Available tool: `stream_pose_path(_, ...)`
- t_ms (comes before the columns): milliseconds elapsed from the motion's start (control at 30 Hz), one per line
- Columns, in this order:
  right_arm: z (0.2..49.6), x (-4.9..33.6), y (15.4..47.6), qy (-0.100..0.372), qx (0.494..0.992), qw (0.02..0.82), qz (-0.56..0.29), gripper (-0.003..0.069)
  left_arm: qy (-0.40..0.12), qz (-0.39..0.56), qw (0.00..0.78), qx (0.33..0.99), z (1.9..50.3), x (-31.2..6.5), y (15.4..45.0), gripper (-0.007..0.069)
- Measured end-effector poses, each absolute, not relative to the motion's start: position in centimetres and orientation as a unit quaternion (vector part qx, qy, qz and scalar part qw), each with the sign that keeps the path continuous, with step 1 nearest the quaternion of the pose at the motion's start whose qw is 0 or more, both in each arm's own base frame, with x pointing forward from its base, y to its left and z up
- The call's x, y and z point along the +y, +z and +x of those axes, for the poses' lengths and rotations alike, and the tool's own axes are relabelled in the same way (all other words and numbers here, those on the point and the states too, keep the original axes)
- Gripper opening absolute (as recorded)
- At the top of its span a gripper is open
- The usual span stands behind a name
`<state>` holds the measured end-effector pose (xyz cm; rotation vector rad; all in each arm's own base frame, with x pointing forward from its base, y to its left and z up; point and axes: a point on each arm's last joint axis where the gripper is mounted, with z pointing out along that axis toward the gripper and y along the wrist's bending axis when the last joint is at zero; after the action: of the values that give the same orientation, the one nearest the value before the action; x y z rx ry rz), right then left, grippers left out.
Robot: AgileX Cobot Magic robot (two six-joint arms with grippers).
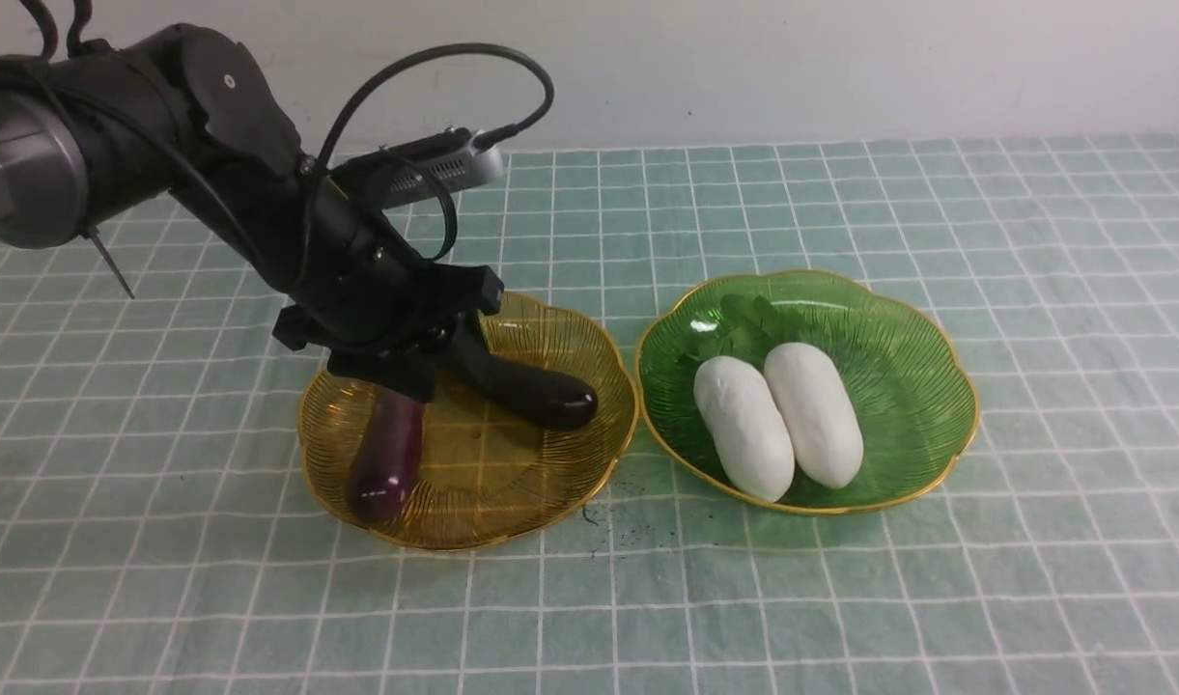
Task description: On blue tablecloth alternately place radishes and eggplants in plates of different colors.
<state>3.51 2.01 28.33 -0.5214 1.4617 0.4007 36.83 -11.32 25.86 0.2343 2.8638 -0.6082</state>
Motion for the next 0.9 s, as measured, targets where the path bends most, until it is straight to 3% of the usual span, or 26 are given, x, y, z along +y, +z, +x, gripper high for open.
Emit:
stream_pose_path(100, 3.8, 2.3, 27.2, 0.178, 0.657, 0.692, -0.239, -0.0015, -0.206, 0.081, 0.097, 0.97, 36.7, -11.3, 25.8, 0.0034)
stream_pose_path(167, 4.0, 2.4, 26.6, 0.175, 0.666, 0.684, -0.242, -0.0015, -0.206, 0.081, 0.095, 0.971, 36.7, -11.3, 25.8, 0.0002)
stream_pose_path(900, 4.3, 2.4, 23.8, 0.154, 0.722, 0.625, -0.253, -0.0015, -0.207, 0.093, 0.041, 0.973, 35.7, -11.3, 25.7, -0.0008)
